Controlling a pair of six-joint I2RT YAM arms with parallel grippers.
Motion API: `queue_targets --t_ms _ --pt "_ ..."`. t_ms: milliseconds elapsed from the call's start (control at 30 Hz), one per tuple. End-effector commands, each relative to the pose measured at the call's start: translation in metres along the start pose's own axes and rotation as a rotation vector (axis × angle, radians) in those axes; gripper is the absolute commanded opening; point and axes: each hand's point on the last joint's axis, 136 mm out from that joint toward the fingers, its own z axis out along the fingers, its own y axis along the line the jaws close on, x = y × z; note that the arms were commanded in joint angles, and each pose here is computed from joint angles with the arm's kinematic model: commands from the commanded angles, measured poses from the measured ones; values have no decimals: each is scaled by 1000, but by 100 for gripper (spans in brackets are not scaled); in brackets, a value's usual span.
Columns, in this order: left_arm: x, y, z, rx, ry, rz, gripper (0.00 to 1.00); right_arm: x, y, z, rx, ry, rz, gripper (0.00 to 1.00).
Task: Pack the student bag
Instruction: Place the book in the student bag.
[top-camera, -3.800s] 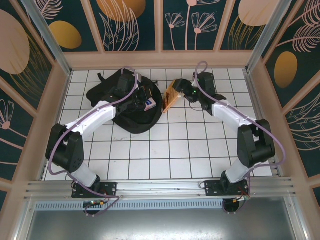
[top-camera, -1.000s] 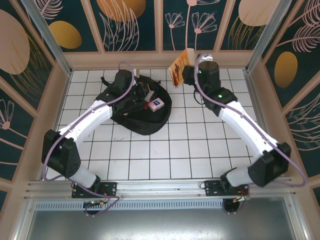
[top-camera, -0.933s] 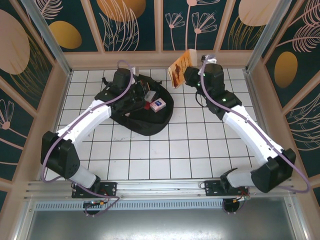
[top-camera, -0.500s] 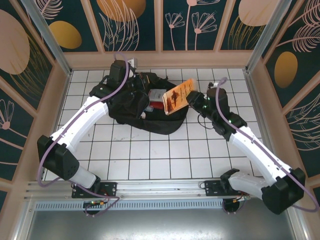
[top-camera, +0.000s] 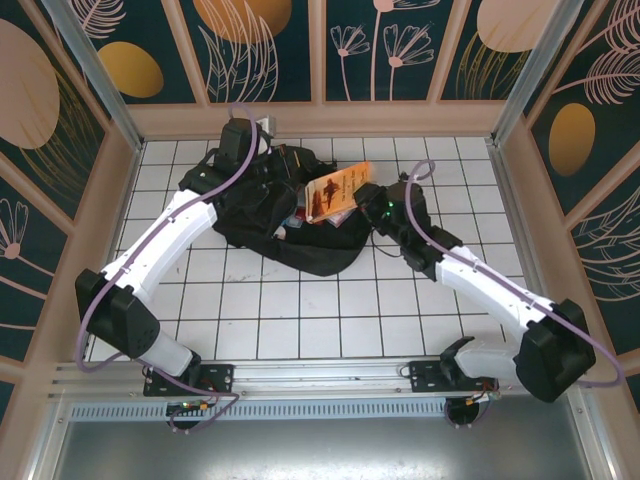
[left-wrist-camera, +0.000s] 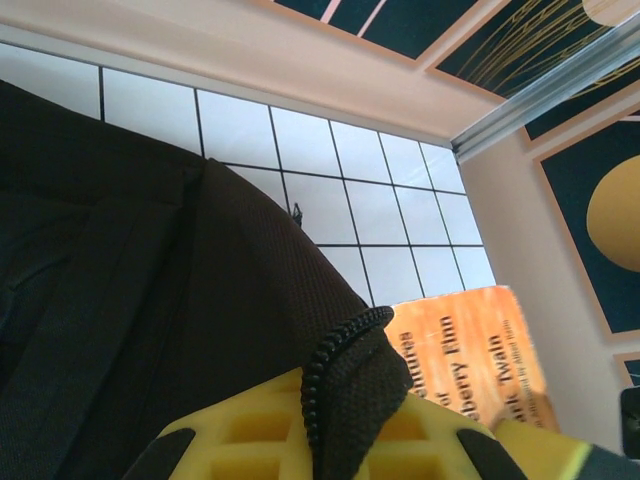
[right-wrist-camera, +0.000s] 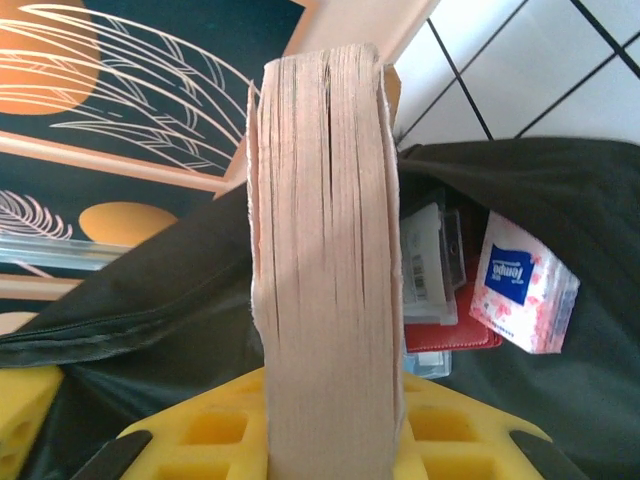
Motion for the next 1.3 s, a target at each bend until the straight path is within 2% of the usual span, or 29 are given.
queue_targets --t_ms 0,367,500,800,1100,1267 --pt "-45 -43 -22 127 -144 15 0 -12 33 3 -76 -97 61 0" --pt "-48 -52 -19 169 -133 -4 0 -2 34 40 -3 -228 143 0" --pt "-49 -53 -20 173 -136 -5 0 11 39 66 14 -196 157 0" --pt "-50 -56 -17 184 -129 -15 0 64 39 93 19 -144 141 0" --pt "-55 -61 -23 199 -147 -23 0 78 29 117 -126 -52 264 0" --pt "-57 -64 -27 204 -152 -16 0 89 27 134 -120 13 255 0"
